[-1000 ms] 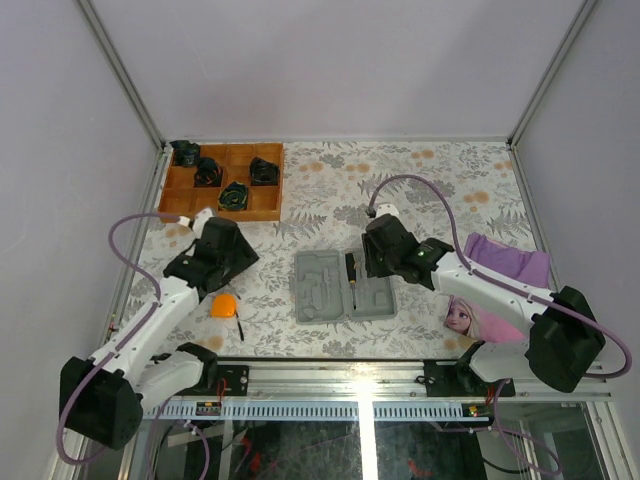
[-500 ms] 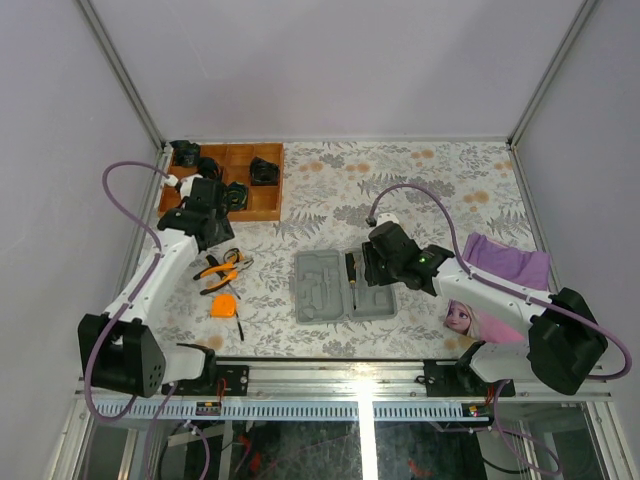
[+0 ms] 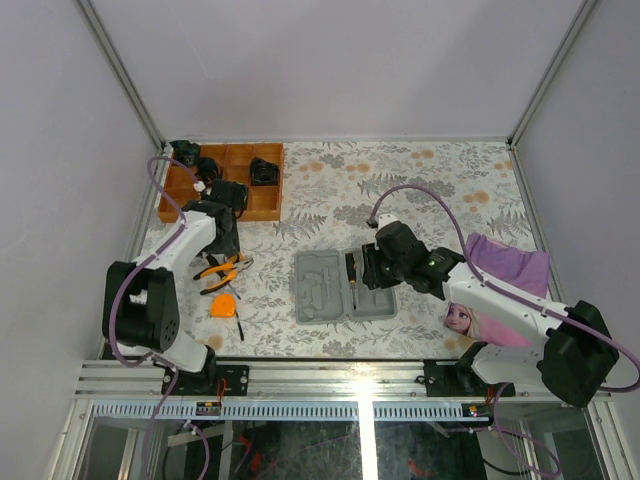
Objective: Sort the tools into containers
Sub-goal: Adjust the pliers at the center of the board.
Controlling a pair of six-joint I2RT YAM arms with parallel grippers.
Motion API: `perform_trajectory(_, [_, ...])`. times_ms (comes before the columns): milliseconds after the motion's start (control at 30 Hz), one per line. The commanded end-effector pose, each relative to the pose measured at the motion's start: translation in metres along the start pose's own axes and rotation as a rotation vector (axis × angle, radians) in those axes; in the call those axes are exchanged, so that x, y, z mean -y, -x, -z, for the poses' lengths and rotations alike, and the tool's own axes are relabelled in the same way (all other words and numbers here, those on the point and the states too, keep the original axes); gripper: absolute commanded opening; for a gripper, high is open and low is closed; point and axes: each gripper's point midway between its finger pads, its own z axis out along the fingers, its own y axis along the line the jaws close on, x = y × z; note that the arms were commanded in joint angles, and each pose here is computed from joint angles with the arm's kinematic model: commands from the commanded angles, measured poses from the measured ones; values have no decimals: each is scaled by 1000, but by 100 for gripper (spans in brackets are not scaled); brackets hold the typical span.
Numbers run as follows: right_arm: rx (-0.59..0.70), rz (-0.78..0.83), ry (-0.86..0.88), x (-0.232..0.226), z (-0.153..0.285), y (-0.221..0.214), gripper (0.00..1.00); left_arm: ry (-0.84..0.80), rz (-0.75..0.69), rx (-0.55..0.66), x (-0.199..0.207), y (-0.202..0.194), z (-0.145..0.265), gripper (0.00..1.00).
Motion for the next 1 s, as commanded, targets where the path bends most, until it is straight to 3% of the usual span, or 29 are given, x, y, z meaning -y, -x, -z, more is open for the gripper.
perform_trajectory(0, [2, 5, 42, -4, 3, -3, 43, -82, -60, -44, 20, -4, -17, 61])
perform_trajectory(267, [2, -24, 76, -10, -6, -7, 44, -292, -92, -50, 55, -4, -9, 69])
perform_trajectory(667, [-8, -36, 80, -9, -11, -13, 44, -192, -74, -154, 50, -29, -29, 73])
perform_trajectory(967, [-4, -55, 86, -10, -12, -14, 44, -339, -68, -238, 89, -59, -20, 74])
